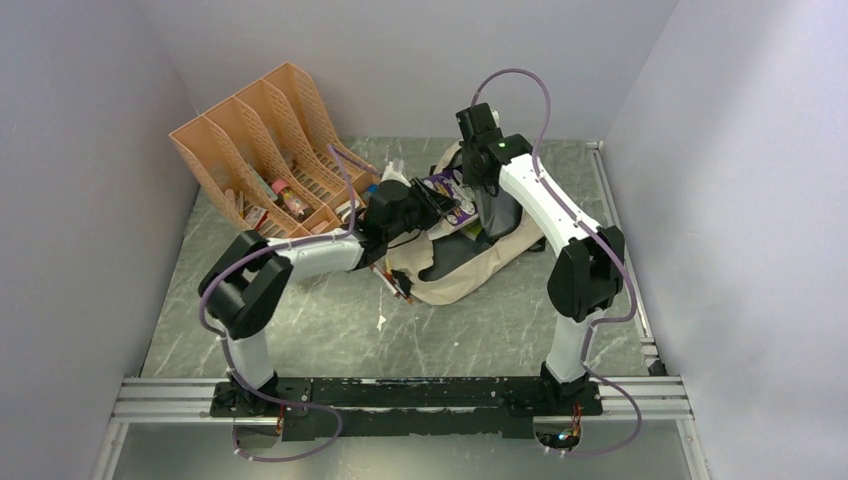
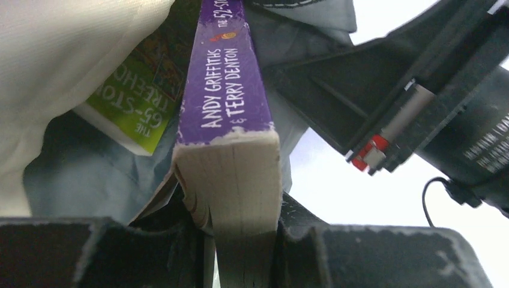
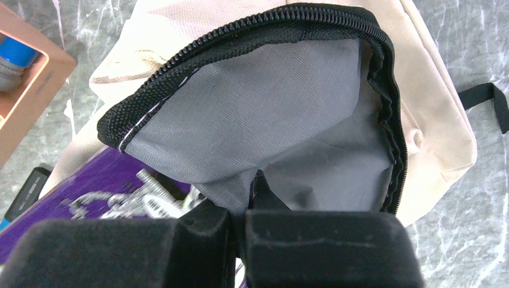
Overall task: Pack the student bag
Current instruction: Place the book in the student bag.
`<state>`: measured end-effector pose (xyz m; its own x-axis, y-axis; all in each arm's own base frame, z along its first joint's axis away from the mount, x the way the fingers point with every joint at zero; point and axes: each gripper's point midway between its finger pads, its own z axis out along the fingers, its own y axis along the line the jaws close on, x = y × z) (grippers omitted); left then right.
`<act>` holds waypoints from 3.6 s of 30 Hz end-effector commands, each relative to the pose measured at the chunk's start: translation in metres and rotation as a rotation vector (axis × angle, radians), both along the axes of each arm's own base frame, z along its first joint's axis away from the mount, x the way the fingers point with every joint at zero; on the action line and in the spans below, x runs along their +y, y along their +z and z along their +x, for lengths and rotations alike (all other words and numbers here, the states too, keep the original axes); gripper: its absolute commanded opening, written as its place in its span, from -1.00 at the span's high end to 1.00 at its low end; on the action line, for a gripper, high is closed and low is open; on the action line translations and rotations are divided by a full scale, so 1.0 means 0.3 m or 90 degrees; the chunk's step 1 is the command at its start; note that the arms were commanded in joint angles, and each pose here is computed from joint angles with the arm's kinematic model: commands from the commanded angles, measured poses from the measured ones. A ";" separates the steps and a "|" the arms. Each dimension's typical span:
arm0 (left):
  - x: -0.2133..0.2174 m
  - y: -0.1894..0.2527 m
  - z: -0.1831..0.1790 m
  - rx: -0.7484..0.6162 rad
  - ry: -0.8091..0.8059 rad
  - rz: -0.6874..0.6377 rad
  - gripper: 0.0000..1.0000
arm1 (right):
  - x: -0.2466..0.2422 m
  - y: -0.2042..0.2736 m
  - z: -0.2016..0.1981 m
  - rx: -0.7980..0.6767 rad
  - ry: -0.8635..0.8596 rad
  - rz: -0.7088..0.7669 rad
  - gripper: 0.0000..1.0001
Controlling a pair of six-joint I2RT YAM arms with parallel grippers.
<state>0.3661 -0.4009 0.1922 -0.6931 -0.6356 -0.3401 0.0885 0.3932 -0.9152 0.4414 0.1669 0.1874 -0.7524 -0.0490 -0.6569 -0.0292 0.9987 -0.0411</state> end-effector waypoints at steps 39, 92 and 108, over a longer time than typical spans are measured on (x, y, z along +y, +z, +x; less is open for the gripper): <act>-0.277 -0.052 0.333 -0.133 0.106 -0.210 0.90 | 0.037 0.119 -0.069 -0.086 0.007 0.114 1.00; 0.133 -0.020 -0.033 -0.062 0.053 -0.074 -0.94 | -0.022 0.064 -0.019 -0.089 -0.019 0.057 1.00; 0.333 -0.038 -0.111 -0.152 0.046 0.233 -0.93 | -0.005 0.024 -0.039 -0.072 0.025 0.047 1.00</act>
<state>0.3383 -0.3166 0.2064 -0.5246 -0.5979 -0.6061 0.2383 0.5804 -0.7787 0.4221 0.1698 0.1850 -0.7097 -0.0211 -0.7041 -0.0655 0.9972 0.0362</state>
